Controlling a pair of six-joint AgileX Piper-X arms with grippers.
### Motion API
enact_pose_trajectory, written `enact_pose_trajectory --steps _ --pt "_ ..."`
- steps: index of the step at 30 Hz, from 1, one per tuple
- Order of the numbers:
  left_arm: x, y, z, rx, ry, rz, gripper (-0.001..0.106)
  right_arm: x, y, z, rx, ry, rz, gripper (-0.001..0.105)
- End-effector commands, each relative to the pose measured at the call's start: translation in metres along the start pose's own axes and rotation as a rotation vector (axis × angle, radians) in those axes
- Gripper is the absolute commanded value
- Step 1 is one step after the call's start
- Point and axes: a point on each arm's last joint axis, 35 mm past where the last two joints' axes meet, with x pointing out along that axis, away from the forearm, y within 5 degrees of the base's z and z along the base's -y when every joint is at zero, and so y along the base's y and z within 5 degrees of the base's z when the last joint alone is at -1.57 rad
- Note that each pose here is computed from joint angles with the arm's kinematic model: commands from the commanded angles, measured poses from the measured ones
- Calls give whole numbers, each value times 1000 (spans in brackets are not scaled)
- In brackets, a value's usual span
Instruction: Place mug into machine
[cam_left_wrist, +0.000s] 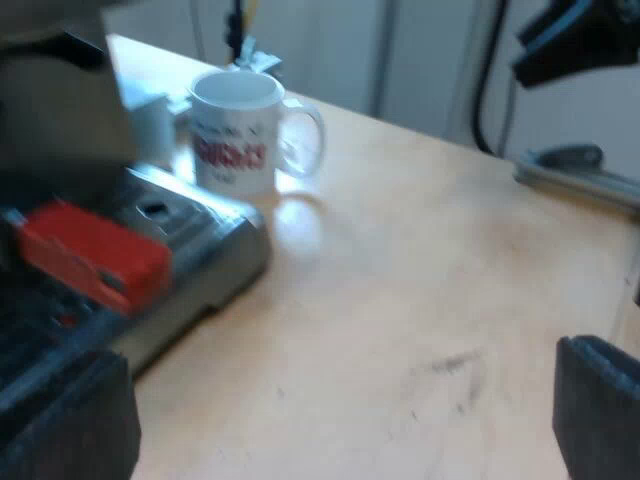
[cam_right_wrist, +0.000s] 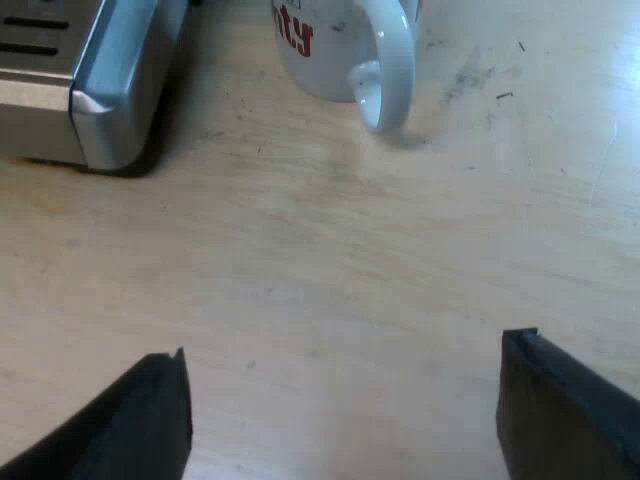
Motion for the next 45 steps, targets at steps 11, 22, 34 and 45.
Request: enact_pose_trajectory --steps 11,22,34,45 --pt "10 7 -16 6 8 -39 85 51 1 -15 -31 -193 -95 66" --pt "11 9 -17 0 12 1 85 94 7 -40 17 -282 -134 66" --pt "11 11 -19 -7 15 60 85 143 -2 -38 27 -265 -131 66" --pt "11 11 -19 -7 15 60 85 183 -9 -30 50 -284 -105 66"
